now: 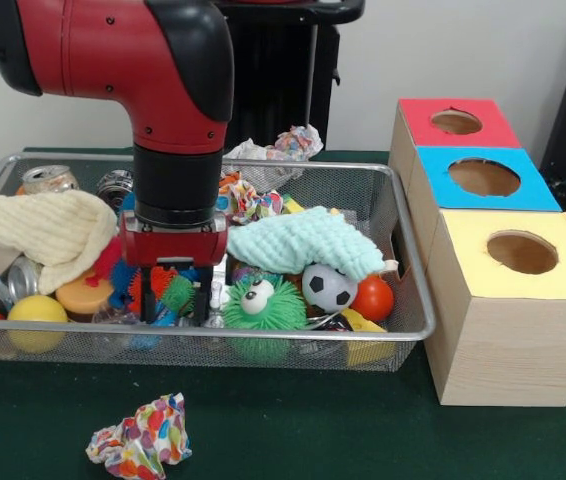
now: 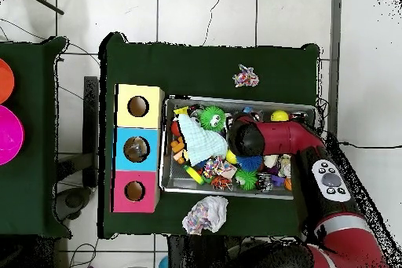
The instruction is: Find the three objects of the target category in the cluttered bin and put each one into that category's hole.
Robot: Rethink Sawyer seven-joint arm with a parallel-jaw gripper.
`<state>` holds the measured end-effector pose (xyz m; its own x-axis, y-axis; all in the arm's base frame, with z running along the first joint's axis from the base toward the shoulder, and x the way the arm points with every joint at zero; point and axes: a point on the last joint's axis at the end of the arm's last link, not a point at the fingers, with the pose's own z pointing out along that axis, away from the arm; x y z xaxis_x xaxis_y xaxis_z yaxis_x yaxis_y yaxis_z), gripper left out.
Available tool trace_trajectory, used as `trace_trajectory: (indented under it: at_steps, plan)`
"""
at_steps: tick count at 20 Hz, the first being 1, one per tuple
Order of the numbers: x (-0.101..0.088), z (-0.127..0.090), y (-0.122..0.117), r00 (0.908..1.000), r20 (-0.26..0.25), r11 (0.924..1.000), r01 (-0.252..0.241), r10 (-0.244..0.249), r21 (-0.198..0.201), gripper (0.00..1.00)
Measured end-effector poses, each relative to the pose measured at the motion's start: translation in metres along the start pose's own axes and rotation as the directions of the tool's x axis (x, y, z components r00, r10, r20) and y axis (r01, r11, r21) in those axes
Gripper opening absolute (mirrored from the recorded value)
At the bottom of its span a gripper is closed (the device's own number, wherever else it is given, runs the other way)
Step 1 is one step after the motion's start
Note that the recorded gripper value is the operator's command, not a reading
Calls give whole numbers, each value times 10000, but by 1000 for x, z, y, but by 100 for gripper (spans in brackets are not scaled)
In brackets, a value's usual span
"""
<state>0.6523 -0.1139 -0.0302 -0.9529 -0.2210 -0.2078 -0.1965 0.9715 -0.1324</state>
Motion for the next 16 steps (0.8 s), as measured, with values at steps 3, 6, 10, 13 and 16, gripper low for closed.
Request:
trace_trajectory:
  at_steps: [3,6,10,13,16]
  plan:
    - [0,0,0,10000,-2,10000,-11,11,-2,100]
    - [0,0,-1,10000,-3,10000,-13,13,-1,100]
    - [0,0,-1,10000,-3,10000,-13,13,-1,100]
    - [-1,0,-2,10000,40,10000,-19,18,23,0]
    - [-3,-2,-3,9999,116,10000,-25,24,49,0]
